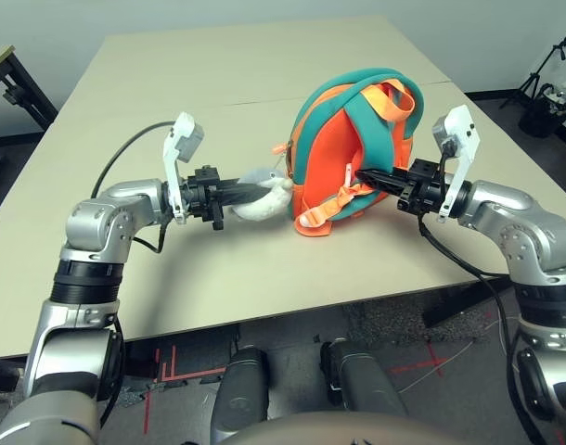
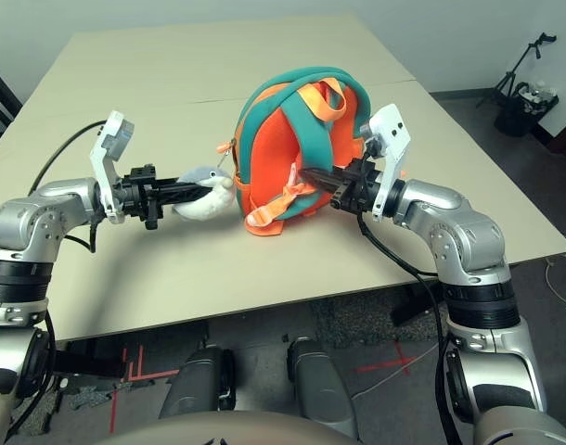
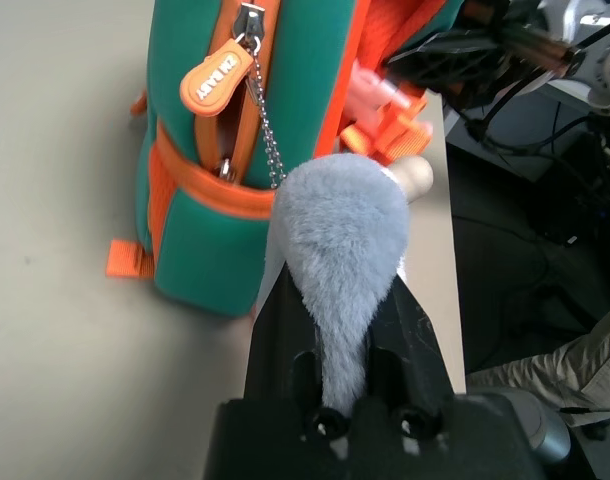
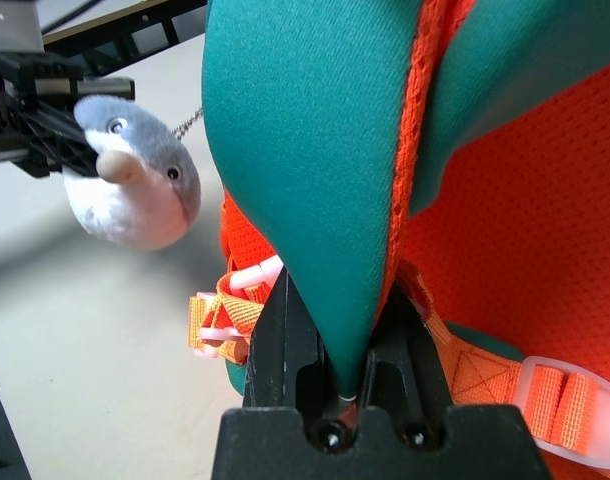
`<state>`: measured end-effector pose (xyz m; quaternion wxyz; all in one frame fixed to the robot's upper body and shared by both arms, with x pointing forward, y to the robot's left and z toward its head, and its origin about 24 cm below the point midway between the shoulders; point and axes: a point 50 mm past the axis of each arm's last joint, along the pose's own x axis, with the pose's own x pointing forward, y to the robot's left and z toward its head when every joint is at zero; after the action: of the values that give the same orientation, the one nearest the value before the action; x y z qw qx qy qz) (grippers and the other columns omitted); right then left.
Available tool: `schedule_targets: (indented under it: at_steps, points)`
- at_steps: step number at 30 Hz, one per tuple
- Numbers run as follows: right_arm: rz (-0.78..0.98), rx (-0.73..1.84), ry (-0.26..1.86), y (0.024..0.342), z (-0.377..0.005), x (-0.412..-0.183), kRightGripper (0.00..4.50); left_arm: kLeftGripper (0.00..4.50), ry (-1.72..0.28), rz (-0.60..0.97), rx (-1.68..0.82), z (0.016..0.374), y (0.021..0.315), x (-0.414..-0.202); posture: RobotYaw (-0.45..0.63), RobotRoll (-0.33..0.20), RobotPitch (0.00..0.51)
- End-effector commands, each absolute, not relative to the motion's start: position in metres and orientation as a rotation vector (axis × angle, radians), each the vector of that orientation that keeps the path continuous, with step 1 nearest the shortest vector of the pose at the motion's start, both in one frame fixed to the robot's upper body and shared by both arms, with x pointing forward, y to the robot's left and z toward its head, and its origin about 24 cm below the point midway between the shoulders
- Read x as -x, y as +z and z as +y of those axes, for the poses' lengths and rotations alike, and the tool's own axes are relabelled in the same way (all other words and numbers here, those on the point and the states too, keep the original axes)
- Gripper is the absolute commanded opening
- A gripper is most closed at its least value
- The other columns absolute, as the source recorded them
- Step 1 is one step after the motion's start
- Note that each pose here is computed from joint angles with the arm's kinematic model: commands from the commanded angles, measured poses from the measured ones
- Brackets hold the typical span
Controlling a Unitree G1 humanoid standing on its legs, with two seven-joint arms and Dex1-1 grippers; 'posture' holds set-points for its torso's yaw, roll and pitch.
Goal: Put the pencil case into the backpack and zip it.
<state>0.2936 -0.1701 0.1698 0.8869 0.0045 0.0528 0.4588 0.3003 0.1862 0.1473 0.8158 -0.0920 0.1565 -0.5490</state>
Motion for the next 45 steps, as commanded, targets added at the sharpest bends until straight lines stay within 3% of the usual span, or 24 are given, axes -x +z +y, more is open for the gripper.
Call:
schedule_targets:
  at_steps: [1, 11, 14, 15, 16, 17, 19, 24, 27, 33, 37, 41, 45]
  points:
    - [0.109, 0.002, 0.947, 0.172, -0.172, -0.296, 0.1, 0.18, -1.164, 0.411, 0.218, 0.186, 0.131, -0.297, -0.1, 0.0, 0.088]
    - [0.12, 0.005, 0.949, 0.17, -0.172, -0.295, 0.1, 0.18, -1.133, 0.442, 0.227, 0.191, 0.122, -0.294, -0.1, 0.0, 0.093]
    - [0.132, 0.015, 0.955, 0.17, -0.173, -0.295, 0.1, 0.18, -1.13, 0.391, 0.295, 0.196, 0.133, -0.293, -0.1, 0.0, 0.095]
    - [0.145, 0.024, 0.963, 0.17, -0.174, -0.294, 0.1, 0.93, -1.123, 0.362, 0.319, 0.198, 0.138, -0.294, -0.1, 0.0, 0.096]
    - [0.164, 0.043, 0.982, 0.17, -0.175, -0.292, 0.1, 1.16, -1.106, 0.334, 0.328, 0.201, 0.143, -0.295, -0.09, 0.0, 0.1]
    - [0.184, 0.069, 1.002, 0.17, -0.177, -0.29, 0.85, 1.59, -1.068, 0.316, 0.321, 0.206, 0.147, -0.296, -0.09, 0.0, 0.1]
    - [0.214, 0.132, 1.039, 0.175, -0.183, -0.287, 1.51, 2.38, -0.979, 0.323, 0.236, 0.214, 0.147, -0.299, -0.09, 0.0, 0.103]
    - [0.261, 0.254, 1.094, 0.195, -0.207, -0.286, 3.46, 4.43, -0.989, 0.279, 0.247, 0.223, 0.165, -0.289, -0.08, 0.0, 0.099]
    - [0.311, 0.267, 1.113, 0.202, -0.224, -0.287, 4.45, 4.5, -0.951, 0.259, 0.216, 0.23, 0.174, -0.287, -0.07, 0.0, 0.095]
    - [0.396, 0.251, 1.005, 0.197, -0.268, -0.303, 4.45, 4.5, -0.793, 0.318, 0.221, 0.253, 0.17, -0.279, -0.05, 0.0, 0.087]
    - [0.343, 0.224, 0.796, 0.187, -0.293, -0.323, 4.45, 4.5, -0.668, 0.241, 0.208, 0.271, 0.16, -0.274, -0.04, 0.0, 0.084]
    - [0.317, 0.204, 0.566, 0.16, -0.31, -0.339, 4.45, 4.5, -0.353, 0.12, 0.202, 0.303, 0.137, -0.281, -0.04, 0.0, 0.077]
    - [0.287, 0.224, 0.347, 0.144, -0.324, -0.348, 4.45, 4.5, -0.187, 0.06, 0.159, 0.312, 0.126, -0.282, -0.04, 0.0, 0.072]
